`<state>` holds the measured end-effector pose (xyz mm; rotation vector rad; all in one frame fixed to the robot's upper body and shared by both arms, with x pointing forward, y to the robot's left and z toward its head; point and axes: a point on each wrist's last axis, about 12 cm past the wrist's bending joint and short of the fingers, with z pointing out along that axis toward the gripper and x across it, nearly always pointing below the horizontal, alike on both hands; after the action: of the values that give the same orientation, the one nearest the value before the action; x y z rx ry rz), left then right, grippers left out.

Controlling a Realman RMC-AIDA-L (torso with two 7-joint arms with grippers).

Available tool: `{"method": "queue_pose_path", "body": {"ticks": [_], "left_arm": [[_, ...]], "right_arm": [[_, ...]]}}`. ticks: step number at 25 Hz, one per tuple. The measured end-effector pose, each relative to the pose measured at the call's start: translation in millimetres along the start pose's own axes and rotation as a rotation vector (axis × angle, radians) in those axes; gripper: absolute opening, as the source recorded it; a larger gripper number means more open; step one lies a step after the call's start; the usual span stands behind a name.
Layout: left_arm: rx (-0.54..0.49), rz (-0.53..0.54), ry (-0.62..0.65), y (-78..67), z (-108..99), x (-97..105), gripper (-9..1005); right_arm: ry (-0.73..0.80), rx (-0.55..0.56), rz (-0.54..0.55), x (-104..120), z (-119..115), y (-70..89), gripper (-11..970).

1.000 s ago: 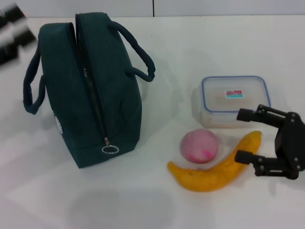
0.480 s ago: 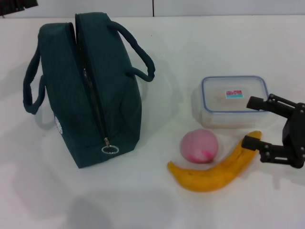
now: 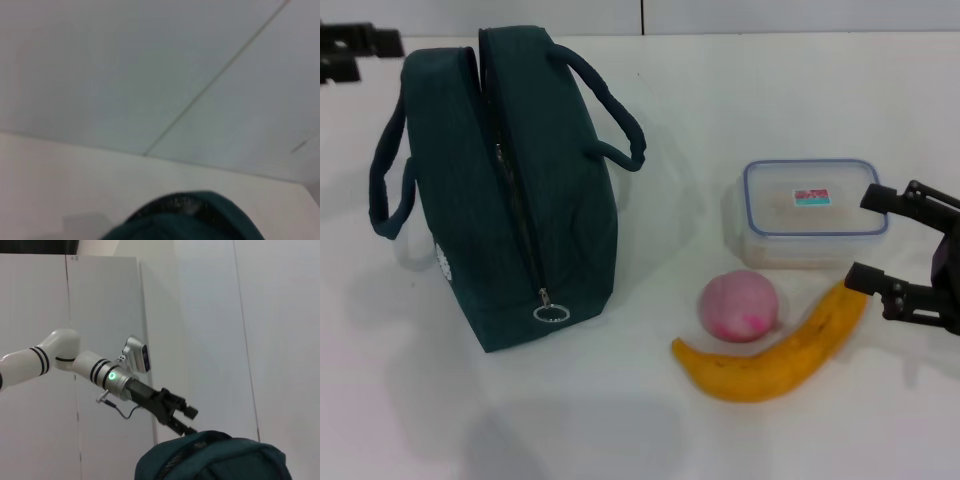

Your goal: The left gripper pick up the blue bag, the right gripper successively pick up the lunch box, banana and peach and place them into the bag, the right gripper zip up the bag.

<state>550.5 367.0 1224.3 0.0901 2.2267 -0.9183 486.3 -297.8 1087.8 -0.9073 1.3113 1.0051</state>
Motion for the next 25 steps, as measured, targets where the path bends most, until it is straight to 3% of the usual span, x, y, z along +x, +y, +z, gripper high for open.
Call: {"method": "queue_pose_path", "body": {"ticks": [9, 25], "left_arm": [[-0.058, 0.014, 0.125, -4.0, 24.7, 9.8, 892], [-0.054, 0.039, 0.162, -3.9, 35.0, 26.0, 872]], "right_arm": [[-0.005, -0.001, -0.005, -2.1, -1.9, -0.9, 840], [-0.012, 0.016, 0.006, 0.0, -1.9, 0.7, 839]]}}
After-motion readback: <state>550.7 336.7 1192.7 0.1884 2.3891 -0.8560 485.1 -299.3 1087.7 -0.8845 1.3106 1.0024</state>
